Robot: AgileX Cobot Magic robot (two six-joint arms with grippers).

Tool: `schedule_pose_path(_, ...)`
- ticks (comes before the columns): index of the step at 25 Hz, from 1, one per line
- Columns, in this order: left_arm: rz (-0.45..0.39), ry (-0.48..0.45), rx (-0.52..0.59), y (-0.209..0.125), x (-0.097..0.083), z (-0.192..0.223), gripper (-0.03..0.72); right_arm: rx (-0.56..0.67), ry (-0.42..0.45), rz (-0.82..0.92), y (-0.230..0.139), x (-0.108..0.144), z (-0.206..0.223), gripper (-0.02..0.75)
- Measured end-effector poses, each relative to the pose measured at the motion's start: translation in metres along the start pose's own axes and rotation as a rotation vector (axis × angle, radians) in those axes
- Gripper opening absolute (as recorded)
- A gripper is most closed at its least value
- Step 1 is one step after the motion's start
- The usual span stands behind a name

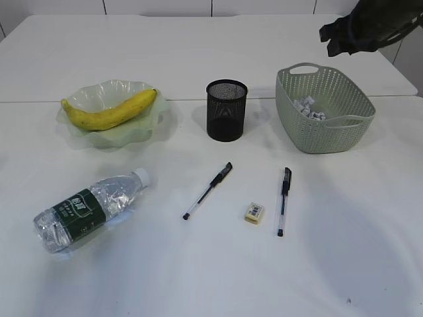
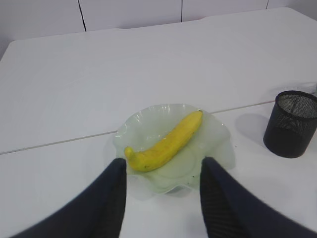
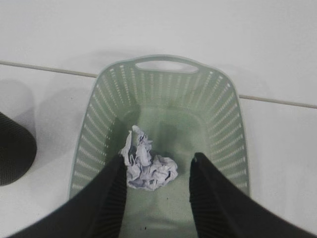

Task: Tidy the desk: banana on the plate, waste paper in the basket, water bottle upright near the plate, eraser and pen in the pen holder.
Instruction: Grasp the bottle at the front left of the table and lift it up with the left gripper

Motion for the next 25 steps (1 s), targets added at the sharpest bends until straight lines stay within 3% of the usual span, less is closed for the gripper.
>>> schedule_pose_path(10,0.000,0.000,0.000,0.000,0.000,0.000,0.340,0.060,0.021,-0.004,0.005,0.002,-0.042,0.320)
schedule_pose_path(25,0.000,-0.006,-0.061,0.011,-0.001,-0.016,0.341,-0.101,-0.021,-0.019,0.032,-0.001,-0.123,0.319)
Point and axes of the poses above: a point on each arm's last joint axis where the gripper is mounted, z pointing out along that axis toward the gripper, x along the wrist's bending axis when the last joint is at zero, y = z × x, the point moved 1 cm from there along z, pointing out along that axis toward the gripper, and after that the axes turned 5 degrees about -z, right-handed, at the moved point
